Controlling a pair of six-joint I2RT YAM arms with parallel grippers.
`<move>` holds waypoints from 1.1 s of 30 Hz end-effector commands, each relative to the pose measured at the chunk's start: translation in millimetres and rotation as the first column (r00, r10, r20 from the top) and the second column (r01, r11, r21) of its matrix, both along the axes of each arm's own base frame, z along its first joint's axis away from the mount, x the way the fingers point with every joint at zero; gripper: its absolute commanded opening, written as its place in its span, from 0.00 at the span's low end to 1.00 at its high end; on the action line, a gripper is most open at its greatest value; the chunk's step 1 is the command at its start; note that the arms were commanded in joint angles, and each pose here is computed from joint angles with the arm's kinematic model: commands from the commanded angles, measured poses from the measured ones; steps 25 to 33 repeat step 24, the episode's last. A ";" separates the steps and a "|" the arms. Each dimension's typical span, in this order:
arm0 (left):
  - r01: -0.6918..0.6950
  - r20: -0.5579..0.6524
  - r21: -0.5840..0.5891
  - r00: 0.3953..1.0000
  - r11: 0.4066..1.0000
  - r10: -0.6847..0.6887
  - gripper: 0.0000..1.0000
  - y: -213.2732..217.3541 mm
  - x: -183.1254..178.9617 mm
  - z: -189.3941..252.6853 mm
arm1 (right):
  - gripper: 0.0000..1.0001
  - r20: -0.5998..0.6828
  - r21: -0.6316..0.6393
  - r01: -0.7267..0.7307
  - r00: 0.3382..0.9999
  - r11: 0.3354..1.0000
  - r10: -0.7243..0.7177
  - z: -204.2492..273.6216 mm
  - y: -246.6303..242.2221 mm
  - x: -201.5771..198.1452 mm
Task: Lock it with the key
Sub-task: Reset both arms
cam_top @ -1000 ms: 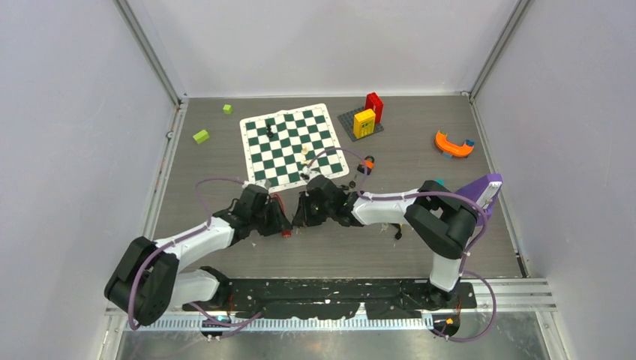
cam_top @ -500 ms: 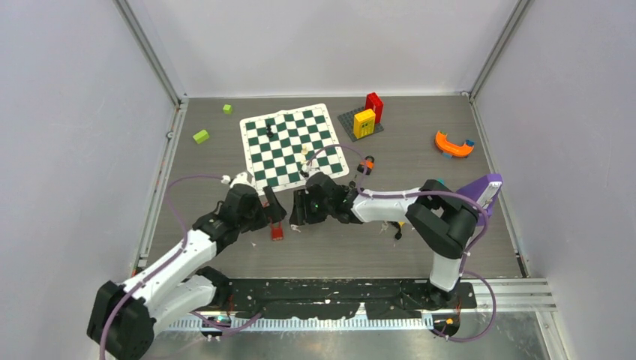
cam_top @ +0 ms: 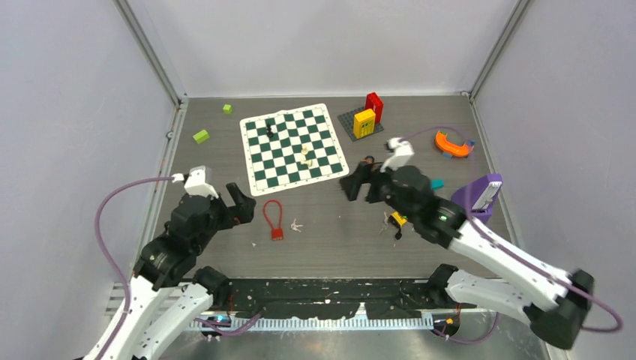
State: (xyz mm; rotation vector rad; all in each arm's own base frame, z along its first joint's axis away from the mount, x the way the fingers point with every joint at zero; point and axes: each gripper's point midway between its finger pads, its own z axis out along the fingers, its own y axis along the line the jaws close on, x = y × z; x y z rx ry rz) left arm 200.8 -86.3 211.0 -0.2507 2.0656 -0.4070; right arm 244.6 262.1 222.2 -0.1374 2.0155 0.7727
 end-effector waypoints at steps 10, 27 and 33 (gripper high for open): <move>-0.093 0.179 0.165 0.982 0.982 0.063 1.00 76.7 -61.6 65.2 | 0.95 0.333 0.077 0.673 0.678 0.735 -0.655 131.3 -274.6 -76.2; -0.139 0.291 0.114 0.951 0.984 0.100 1.00 94.3 -79.2 74.9 | 0.95 0.371 0.326 0.703 0.520 0.632 -0.770 162.3 -345.4 -123.2; -0.139 0.291 0.114 0.951 0.984 0.100 1.00 94.3 -79.2 74.9 | 0.95 0.371 0.326 0.703 0.520 0.632 -0.770 162.3 -345.4 -123.2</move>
